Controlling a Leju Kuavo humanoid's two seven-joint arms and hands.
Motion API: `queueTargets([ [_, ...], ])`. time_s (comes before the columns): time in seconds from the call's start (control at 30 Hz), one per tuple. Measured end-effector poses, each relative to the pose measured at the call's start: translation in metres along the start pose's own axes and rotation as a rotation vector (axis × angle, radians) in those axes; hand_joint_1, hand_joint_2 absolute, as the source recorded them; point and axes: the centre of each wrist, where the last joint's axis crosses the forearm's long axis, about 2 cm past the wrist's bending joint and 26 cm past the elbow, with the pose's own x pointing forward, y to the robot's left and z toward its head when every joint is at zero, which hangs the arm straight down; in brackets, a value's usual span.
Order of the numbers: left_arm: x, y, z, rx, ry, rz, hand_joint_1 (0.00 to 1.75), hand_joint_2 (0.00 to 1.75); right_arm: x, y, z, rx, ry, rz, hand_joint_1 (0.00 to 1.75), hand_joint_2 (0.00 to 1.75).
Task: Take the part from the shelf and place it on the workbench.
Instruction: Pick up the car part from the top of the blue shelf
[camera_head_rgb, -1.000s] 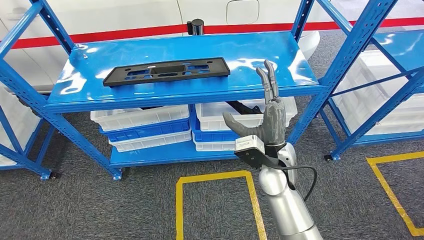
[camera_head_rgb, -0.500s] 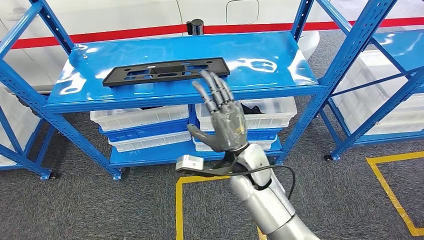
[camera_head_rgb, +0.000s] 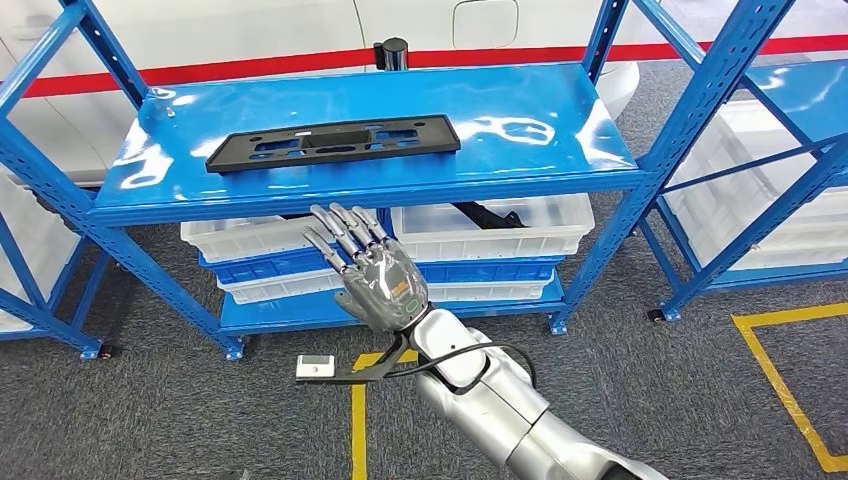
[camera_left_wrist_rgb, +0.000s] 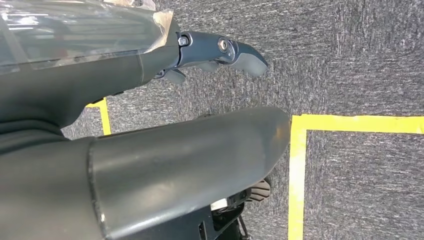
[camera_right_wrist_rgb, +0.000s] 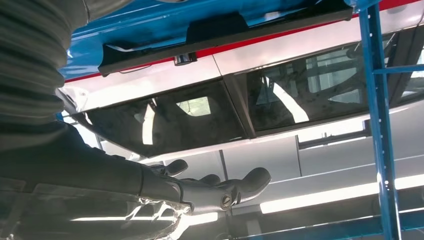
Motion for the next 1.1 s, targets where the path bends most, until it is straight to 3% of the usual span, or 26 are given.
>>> queueTargets([
  [0.67, 0.0, 0.008, -0.001, -0.044, -0.011, 0.008, 0.0, 0.0, -0.009, -0.004, -0.007, -0.002, 0.009, 0.014, 0.0, 1.75],
  [1.1, 0.007, 0.019, -0.005, 0.008, -0.013, 0.007, 0.0, 0.0, -0.008, -0.006, -0.009, -0.006, 0.0, 0.01, 0.0, 1.75],
])
